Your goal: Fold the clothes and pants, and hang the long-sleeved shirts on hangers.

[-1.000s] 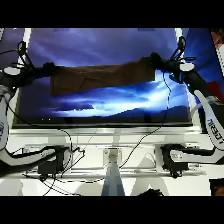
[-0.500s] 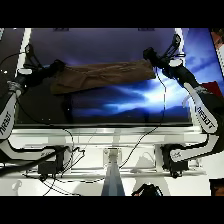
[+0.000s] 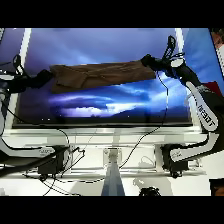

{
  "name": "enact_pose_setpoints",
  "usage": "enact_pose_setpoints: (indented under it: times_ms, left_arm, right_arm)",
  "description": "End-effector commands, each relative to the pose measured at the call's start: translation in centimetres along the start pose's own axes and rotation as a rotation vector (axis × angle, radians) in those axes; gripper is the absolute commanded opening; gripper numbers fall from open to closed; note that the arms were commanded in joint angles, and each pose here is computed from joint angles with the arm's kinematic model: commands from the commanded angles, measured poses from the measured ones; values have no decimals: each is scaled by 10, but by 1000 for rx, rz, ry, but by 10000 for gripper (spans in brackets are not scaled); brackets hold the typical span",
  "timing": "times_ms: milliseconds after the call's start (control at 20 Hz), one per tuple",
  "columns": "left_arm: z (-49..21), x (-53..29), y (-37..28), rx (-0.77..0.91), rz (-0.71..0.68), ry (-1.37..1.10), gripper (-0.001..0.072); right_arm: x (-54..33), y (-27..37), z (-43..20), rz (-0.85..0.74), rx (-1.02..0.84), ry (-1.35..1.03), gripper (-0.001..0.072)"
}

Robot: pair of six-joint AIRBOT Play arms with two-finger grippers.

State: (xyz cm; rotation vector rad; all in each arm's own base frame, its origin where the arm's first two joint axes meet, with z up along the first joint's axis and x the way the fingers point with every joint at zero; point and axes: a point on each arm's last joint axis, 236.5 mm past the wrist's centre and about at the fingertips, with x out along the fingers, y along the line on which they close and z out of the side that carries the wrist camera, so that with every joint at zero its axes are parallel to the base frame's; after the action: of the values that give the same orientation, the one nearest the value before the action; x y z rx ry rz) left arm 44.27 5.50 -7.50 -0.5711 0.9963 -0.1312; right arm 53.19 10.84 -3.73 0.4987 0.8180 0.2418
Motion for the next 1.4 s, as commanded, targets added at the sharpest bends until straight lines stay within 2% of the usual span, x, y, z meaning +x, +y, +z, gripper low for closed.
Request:
enact_pose_setpoints:
  times_ms: [0,250,350,400,450,500,550,700,750,800,950,1050,1350]
  left_arm:
    - [-37,8,10,-10,-43,144,720]
    - [-42,32,-27,144,-113,160,715]
    - [-41,39,-44,195,-120,159,677]
    - [-42,43,-52,217,-124,163,578]
    - [-44,46,-60,237,-126,166,398]
    - [-44,49,-67,255,-132,168,183]
    - [-41,49,-74,272,-139,162,21]
    - [-16,25,-110,353,-209,138,14]
    - [-7,10,-127,393,-242,132,14]
    - [0,-10,-147,425,-278,129,14]
    - [7,-72,-197,423,-356,137,14]
    - [1,-114,-223,413,-382,139,14]
    - [-21,-202,-269,498,-401,54,15]
  right_arm:
    - [0,-1,-9,3,-46,40,566]
    - [1,8,-18,23,-58,72,586]
    - [4,19,-25,35,-80,85,582]
    - [5,25,-29,41,-95,93,580]
    - [8,31,-34,44,-120,101,578]
    - [10,38,-39,46,-146,106,540]
    - [11,44,-42,48,-173,110,488]
    - [9,76,-36,92,-255,112,238]
    - [6,93,-31,124,-278,113,49]
    - [2,109,-27,151,-299,109,12]
    - [-6,165,-23,234,-313,104,12]
    - [-6,199,-43,280,-308,138,11]
    - [11,290,-183,386,-276,369,11]
